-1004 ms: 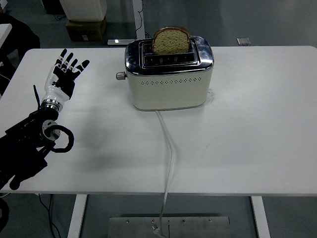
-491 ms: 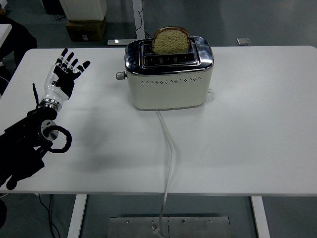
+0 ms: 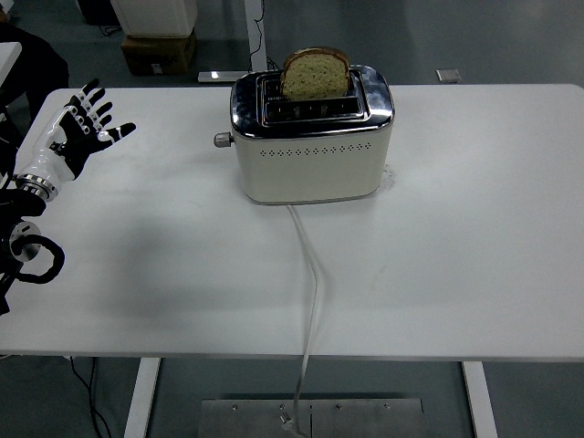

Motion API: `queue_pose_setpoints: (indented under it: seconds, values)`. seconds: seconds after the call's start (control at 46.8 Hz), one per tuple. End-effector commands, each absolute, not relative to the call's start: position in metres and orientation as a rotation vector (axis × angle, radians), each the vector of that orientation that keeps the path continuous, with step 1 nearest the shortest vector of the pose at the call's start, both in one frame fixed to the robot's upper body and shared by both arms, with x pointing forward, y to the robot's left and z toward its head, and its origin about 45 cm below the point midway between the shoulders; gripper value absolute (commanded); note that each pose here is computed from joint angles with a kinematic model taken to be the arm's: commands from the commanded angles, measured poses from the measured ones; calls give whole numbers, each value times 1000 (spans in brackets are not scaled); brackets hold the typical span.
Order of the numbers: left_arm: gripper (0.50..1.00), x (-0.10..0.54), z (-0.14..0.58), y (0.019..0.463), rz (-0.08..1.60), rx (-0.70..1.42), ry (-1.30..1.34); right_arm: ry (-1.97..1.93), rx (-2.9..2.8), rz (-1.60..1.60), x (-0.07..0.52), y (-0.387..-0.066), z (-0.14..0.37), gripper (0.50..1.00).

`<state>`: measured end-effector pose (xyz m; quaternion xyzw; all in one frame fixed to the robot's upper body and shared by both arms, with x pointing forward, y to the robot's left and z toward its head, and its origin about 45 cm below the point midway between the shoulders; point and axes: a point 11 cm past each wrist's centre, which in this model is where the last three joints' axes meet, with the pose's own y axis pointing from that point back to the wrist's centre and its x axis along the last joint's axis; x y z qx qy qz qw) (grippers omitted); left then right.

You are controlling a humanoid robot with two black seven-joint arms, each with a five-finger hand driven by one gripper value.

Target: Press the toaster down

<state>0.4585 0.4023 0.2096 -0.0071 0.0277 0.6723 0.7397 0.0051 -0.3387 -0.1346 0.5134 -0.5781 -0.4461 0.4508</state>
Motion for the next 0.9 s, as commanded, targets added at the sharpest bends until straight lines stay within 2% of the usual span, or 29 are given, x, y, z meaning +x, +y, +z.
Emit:
queue_pose_setpoints:
  seconds: [0.0, 0.278, 0.876]
  values:
    - [1000, 457, 215, 416, 1476, 43, 24, -1429, 1268, -1102, 5, -339, -135, 1000]
    - [1000, 454, 236, 442, 1445, 210, -111, -1429, 1269, -1103, 5, -339, -135, 1000]
    - [1000, 458, 253, 376, 1063, 465, -397, -1429, 1268, -1102, 5, -339, -135, 1000]
